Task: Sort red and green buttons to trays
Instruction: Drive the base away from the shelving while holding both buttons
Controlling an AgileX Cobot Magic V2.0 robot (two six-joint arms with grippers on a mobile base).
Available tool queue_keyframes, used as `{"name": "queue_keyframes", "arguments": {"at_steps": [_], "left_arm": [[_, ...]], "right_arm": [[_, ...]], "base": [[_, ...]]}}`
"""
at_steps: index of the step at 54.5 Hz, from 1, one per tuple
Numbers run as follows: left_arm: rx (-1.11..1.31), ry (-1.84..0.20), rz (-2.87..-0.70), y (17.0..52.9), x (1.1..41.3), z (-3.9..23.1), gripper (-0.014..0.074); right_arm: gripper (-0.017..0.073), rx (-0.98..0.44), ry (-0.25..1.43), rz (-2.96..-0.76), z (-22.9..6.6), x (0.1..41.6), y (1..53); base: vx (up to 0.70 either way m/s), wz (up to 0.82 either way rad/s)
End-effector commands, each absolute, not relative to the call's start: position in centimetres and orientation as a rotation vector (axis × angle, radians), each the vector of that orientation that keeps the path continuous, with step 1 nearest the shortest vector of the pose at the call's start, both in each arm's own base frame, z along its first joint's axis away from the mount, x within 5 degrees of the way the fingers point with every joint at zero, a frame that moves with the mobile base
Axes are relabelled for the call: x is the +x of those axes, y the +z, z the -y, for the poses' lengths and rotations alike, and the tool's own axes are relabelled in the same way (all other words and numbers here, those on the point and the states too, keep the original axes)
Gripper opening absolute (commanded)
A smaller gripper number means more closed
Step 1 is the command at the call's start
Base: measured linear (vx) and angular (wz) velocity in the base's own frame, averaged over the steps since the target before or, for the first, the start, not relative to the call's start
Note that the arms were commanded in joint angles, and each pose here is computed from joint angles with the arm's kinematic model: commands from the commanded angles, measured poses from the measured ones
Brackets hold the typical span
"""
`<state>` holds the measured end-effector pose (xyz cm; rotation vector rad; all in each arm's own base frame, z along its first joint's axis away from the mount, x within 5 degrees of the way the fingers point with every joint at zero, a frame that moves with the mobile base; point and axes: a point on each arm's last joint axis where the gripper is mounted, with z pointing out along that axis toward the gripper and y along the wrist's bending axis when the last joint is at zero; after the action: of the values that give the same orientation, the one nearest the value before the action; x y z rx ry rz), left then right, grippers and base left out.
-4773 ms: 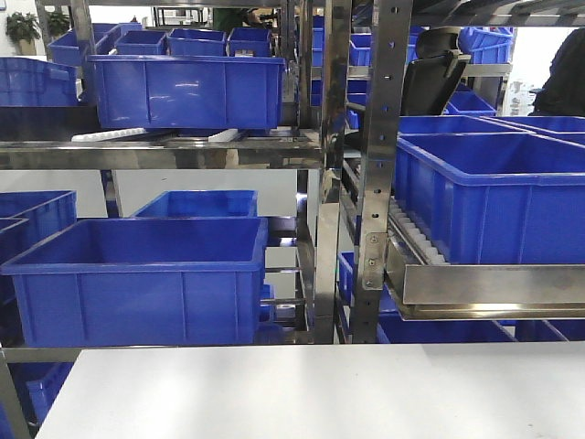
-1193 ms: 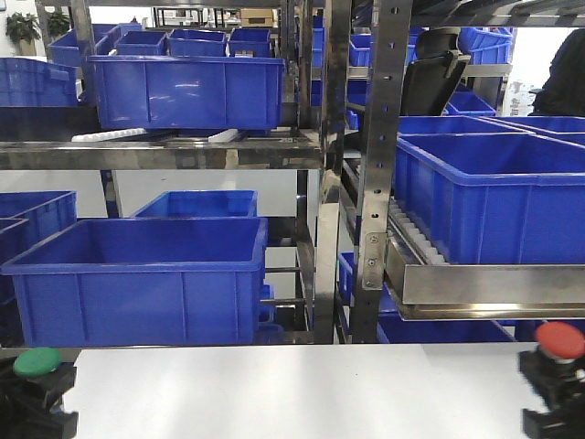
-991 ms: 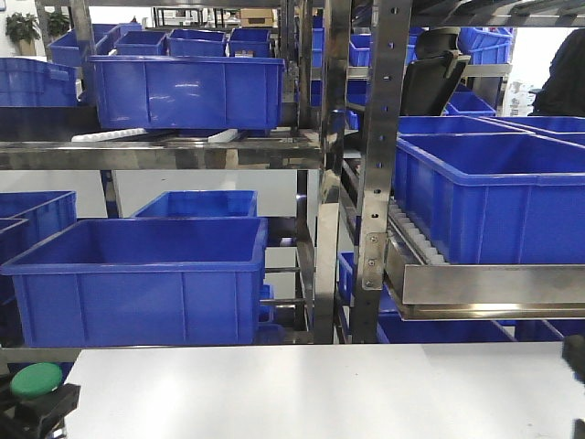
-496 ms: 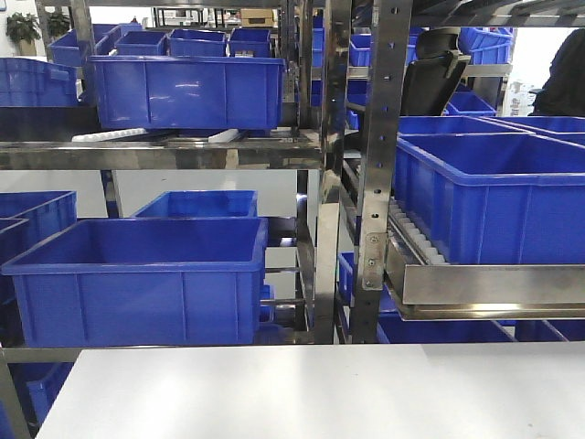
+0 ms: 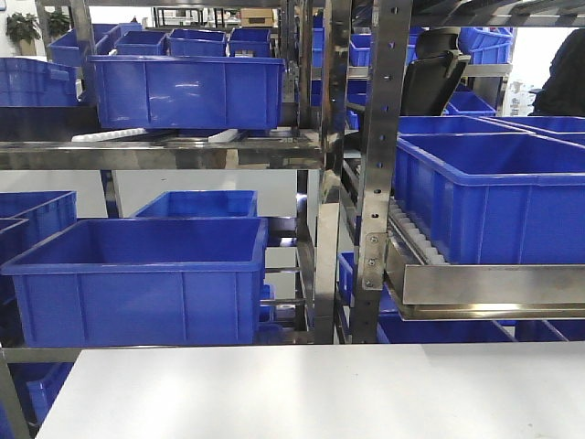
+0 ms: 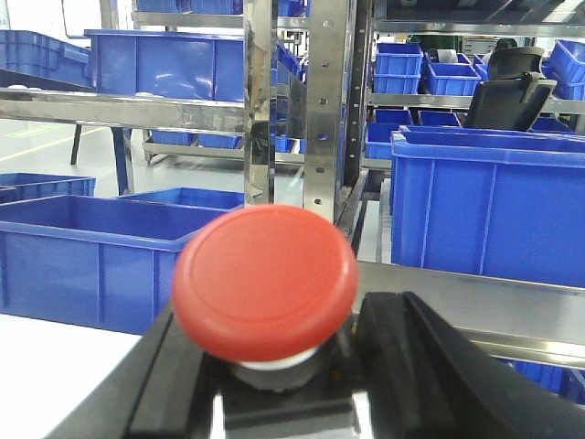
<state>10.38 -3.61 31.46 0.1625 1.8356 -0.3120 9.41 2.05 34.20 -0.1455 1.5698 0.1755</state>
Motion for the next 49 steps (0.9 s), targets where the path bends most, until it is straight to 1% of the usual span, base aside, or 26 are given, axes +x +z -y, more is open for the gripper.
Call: {"name": "queue_keyframes", "arguments": {"at_steps": [1,16,26,35,49], "left_arm": [[0.174,-0.359,-1.736,33.08,10.4,3.94,0.0],[0.174,-0.359,-1.736,33.08,10.4,3.94,0.0],[0.174,-0.359,-1.736,33.08,10.4,3.94,0.0],[0.174,-0.359,-1.736,33.08,10.4,3.94,0.0],[0.174,-0.359,-1.736,33.08,10.4,3.94,0.0]], "right_arm": [[-0.001,-0.179,0.196,-1.5,-2.33,9.23,35.62],[-0.001,-0.179,0.196,-1.5,-2.33,9.23,35.62],[-0.001,-0.179,0.196,-1.5,-2.33,9.23,35.62],[-0.001,-0.179,0.196,-1.5,-2.33,9.23,35.62],[-0.001,-0.179,0.196,-1.5,-2.33,9.23,35.62]], "base": [[0.0,0.0],[0.0,0.01],[-0.02,0.21],[-0.04,0.49],[-0.04,0.68]]}}
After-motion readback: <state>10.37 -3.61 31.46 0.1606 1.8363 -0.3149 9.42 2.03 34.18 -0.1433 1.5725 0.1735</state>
